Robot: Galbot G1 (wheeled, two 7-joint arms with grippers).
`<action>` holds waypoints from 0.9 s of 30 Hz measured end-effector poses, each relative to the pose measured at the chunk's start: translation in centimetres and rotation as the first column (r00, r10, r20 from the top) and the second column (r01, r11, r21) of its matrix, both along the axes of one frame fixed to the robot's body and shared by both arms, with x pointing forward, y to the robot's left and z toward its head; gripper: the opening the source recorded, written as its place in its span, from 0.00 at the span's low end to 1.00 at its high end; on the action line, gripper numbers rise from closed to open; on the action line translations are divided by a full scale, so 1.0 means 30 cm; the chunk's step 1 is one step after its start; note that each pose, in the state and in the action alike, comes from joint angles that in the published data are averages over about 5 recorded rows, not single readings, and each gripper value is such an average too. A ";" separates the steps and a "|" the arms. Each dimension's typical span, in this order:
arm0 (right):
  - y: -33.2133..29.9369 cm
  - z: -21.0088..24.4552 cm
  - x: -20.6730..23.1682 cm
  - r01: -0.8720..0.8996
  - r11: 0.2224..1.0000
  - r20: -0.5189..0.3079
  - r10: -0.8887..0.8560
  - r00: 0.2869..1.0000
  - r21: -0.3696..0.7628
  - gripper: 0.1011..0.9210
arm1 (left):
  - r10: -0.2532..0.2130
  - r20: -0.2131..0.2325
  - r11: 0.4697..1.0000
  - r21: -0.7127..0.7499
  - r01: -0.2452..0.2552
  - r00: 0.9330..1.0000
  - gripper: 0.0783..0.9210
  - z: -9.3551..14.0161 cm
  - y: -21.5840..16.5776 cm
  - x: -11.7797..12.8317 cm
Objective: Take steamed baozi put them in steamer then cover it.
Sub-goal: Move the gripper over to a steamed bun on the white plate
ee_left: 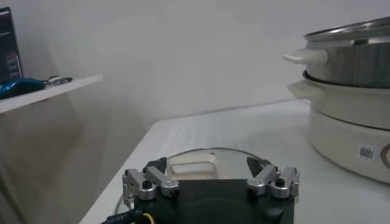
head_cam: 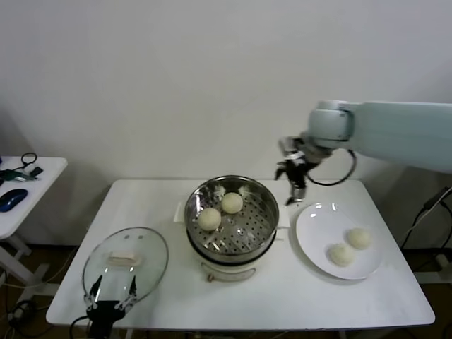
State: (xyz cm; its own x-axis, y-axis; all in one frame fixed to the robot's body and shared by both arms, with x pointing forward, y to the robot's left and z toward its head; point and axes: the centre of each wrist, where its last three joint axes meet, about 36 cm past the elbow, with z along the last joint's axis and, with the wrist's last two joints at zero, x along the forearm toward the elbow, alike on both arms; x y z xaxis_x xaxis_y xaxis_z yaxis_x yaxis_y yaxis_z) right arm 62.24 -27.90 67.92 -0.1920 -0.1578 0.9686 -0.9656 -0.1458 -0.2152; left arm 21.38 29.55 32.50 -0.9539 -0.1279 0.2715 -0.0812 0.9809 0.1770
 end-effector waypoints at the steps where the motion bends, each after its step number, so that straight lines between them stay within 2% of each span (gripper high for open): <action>1: -0.045 -0.019 -0.010 0.014 1.000 -0.003 -0.014 1.000 -0.006 0.88 | 0.000 0.001 1.000 0.000 0.000 1.000 0.88 0.000 -0.001 0.000; 11: -0.333 -0.288 -0.126 0.114 0.992 -0.061 -0.117 0.991 -0.049 0.88 | 0.002 0.010 1.000 -0.001 -0.002 1.000 0.88 0.005 0.000 -0.011; 27: -0.438 -0.588 -0.176 0.198 0.976 -0.068 -0.205 0.976 -0.096 0.88 | -0.001 0.010 1.000 -0.004 0.001 1.000 0.88 -0.001 -0.010 -0.009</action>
State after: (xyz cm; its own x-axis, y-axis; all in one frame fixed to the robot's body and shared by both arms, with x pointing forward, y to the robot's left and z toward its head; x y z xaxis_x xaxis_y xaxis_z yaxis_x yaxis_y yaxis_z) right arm 56.96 -41.04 50.28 -0.1356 -0.0371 0.9901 -0.9902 0.0384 -0.1342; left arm 21.11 29.26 32.48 -0.9568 -0.1255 0.2622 -0.0816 0.9817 0.1722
